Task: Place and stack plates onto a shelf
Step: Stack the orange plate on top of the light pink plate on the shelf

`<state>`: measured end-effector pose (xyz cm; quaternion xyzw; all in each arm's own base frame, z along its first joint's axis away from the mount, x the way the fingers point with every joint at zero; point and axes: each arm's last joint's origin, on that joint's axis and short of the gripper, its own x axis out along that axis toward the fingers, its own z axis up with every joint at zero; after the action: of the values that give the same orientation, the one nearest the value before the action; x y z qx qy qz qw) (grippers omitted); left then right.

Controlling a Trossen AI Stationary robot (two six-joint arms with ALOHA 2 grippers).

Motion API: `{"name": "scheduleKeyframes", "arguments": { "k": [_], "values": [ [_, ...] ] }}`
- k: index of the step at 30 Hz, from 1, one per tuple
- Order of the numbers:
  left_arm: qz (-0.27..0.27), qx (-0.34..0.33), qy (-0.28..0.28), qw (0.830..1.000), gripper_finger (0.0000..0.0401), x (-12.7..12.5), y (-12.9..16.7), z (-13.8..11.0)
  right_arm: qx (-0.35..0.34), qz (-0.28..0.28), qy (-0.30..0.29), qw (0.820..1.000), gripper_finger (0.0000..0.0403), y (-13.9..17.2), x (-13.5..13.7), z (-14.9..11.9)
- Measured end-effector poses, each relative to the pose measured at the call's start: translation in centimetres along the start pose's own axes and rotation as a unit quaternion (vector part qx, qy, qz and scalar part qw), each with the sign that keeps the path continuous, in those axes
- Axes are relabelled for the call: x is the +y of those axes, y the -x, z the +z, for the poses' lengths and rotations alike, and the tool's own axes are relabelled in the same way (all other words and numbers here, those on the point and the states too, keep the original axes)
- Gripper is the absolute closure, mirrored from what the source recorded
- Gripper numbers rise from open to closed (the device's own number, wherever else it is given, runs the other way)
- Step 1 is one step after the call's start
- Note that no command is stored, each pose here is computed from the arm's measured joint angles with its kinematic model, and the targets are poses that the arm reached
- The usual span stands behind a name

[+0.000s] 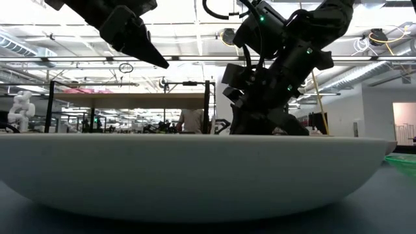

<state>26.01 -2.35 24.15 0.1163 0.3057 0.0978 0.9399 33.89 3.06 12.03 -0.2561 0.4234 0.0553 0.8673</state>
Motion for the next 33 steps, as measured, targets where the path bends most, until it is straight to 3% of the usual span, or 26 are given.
{"name": "scheduleKeyframes", "arguments": {
  "k": [8, 15, 20, 33],
  "values": [
    [-0.062, -0.008, 0.000, 0.998, 0.0322, -0.6, -0.2, 0.1, -0.017, -0.003, 0.013, 1.000, 0.0401, 0.9, -0.1, 0.6],
    [-0.071, -0.009, -0.018, 0.997, 0.0322, -1.0, -0.7, 0.0, -0.063, -0.017, -0.003, 0.998, 0.0402, 3.8, -0.6, 2.2],
    [-0.073, -0.025, -0.020, 0.997, 0.0322, -1.3, -1.0, 0.3, -0.051, -0.006, -0.002, 0.999, 0.0396, 4.2, -0.6, 1.9],
    [-0.072, -0.039, -0.017, 0.997, 0.0322, -1.3, -1.1, 0.6, -0.003, 0.005, -0.010, 1.000, 0.0274, 1.2, -0.2, 0.4]
  ]
}}
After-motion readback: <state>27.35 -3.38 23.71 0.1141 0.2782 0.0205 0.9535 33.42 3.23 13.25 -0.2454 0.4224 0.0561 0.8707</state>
